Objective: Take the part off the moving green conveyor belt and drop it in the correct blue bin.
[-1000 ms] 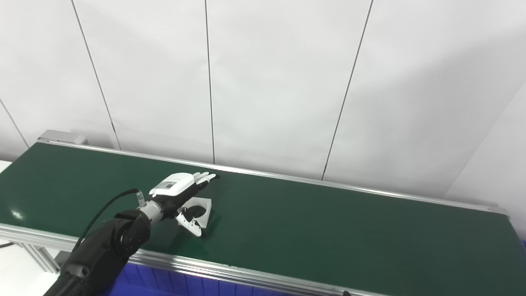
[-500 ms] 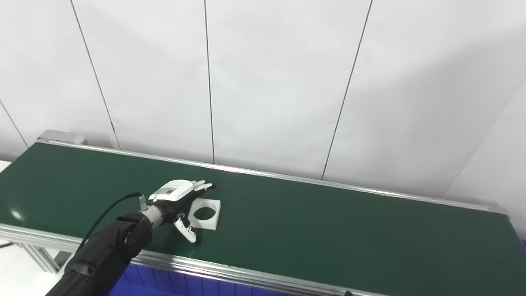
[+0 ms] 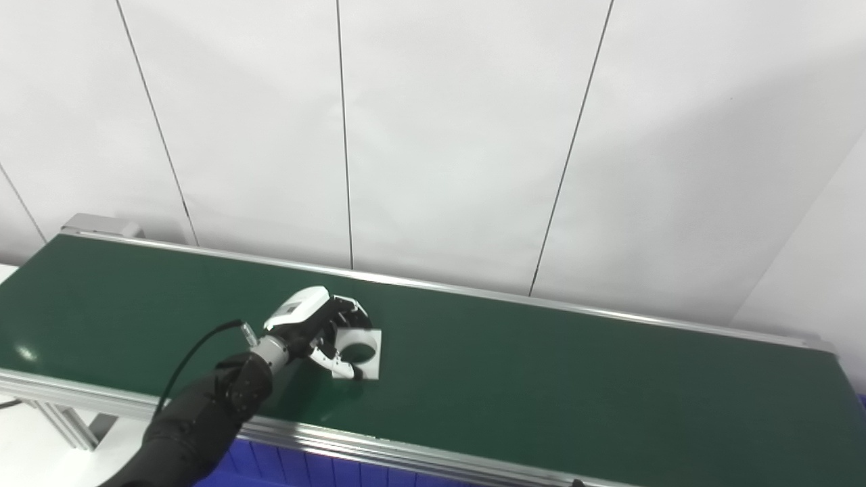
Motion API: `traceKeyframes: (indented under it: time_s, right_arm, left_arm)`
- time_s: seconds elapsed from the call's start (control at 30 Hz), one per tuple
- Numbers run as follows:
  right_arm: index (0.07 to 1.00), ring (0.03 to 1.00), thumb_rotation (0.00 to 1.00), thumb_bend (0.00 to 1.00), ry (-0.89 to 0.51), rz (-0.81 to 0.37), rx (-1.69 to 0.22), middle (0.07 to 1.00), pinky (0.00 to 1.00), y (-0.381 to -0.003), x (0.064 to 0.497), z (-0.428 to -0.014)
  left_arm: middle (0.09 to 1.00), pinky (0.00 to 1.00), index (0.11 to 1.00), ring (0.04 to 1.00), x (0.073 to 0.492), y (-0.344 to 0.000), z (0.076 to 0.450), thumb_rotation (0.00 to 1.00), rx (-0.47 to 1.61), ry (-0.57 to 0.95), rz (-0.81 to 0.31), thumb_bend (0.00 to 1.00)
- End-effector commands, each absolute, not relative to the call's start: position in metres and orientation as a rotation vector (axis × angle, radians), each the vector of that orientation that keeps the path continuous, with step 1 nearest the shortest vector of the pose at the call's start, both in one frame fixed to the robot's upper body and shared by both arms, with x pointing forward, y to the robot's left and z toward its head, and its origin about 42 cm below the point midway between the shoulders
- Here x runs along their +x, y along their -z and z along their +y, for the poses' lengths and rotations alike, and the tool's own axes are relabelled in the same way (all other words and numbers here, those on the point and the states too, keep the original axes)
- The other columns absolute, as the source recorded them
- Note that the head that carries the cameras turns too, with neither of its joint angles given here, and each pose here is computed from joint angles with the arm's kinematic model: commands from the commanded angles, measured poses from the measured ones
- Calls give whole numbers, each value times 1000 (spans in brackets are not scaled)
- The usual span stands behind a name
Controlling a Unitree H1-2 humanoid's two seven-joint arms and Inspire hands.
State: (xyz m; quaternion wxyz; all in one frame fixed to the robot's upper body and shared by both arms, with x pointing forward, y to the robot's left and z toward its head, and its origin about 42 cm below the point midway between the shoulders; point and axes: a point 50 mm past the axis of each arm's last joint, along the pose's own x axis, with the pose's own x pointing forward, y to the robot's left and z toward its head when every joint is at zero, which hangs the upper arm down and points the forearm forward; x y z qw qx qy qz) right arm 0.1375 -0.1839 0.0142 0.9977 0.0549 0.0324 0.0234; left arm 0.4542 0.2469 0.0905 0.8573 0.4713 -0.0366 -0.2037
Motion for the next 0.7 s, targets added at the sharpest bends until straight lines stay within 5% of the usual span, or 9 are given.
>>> traceKeyframes:
  time_s: [0.0, 0.33, 0.67]
  right_arm:
    - [1000, 1000, 732, 711, -52, -24, 137, 1000, 1000, -27, 141, -180]
    - [1000, 1000, 743, 680, -57, -27, 116, 1000, 1000, -27, 144, -179]
    - [1000, 1000, 759, 691, -50, -27, 100, 1000, 1000, -27, 144, -177]
  left_arm:
    - [466, 470, 535, 506, 465, -106, 238, 1, 986, 455, -130, 506]
    - [465, 468, 536, 513, 468, -112, 236, 0, 981, 489, -98, 508]
    - [462, 468, 538, 521, 454, -149, 252, 0, 899, 402, -265, 508]
